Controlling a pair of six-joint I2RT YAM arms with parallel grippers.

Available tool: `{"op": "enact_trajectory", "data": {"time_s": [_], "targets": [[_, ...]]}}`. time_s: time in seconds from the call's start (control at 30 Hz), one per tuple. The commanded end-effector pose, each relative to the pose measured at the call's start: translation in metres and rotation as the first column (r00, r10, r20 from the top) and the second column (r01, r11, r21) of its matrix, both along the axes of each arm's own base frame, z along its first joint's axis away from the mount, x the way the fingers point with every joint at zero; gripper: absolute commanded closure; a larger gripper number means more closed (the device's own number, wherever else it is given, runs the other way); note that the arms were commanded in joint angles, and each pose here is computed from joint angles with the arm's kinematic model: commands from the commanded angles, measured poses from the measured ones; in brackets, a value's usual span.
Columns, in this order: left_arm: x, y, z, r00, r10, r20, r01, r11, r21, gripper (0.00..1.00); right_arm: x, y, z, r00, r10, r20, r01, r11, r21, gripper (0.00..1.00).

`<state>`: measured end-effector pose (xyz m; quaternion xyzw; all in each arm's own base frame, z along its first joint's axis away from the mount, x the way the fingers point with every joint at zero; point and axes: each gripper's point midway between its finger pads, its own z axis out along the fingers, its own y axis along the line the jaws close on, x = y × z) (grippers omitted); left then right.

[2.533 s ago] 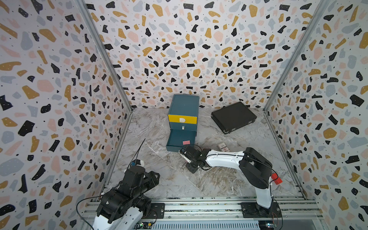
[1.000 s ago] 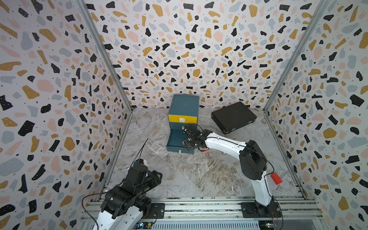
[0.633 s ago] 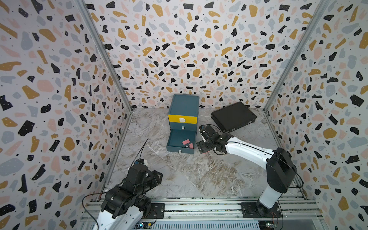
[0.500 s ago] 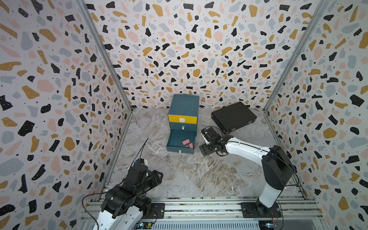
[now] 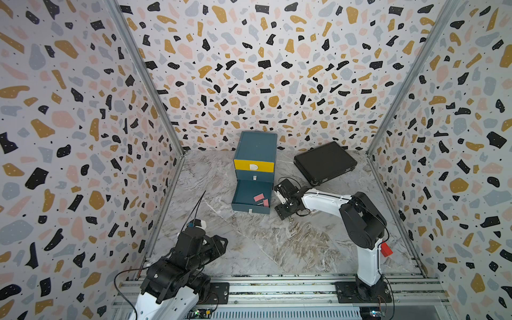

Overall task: Put the binder clips in the drawer according to color
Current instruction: Pick up the binder clip at the center of the board.

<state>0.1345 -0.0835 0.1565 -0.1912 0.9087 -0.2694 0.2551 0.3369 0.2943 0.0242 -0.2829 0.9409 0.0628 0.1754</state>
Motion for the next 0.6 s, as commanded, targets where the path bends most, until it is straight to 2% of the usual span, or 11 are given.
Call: {"op": "enact_trajectory", "data": {"time_s": [0.0,0.1,0.23,0.43,0.57], "targets": [[0.006,-0.003,0.009,0.999,0.002,0.032,-0.002,1.000,-0.019,0.49,-0.001,-0.008,0.003,0.999,-0.033,-0.004,0.033,0.999,-0.023,0.37],[0.007,-0.004,0.007,1.000,0.003,0.028,-0.002,1.000,-0.023,0.49,0.001,-0.010,0.012,0.998,-0.054,0.016,0.054,0.998,-0.011,0.51],[0.010,-0.008,0.002,1.000,0.003,0.020,-0.002,0.999,-0.042,0.49,0.005,-0.007,0.045,0.994,-0.084,0.066,0.080,0.995,0.053,0.60],[0.020,-0.020,-0.013,1.000,0.003,-0.003,-0.004,0.995,-0.101,0.52,0.010,0.012,0.108,0.984,-0.103,0.144,0.075,0.980,0.185,0.61],[0.029,-0.028,-0.021,1.000,0.017,-0.011,-0.019,0.989,-0.143,0.53,0.012,0.043,0.129,0.982,-0.062,0.176,0.020,0.973,0.231,0.61]]}}
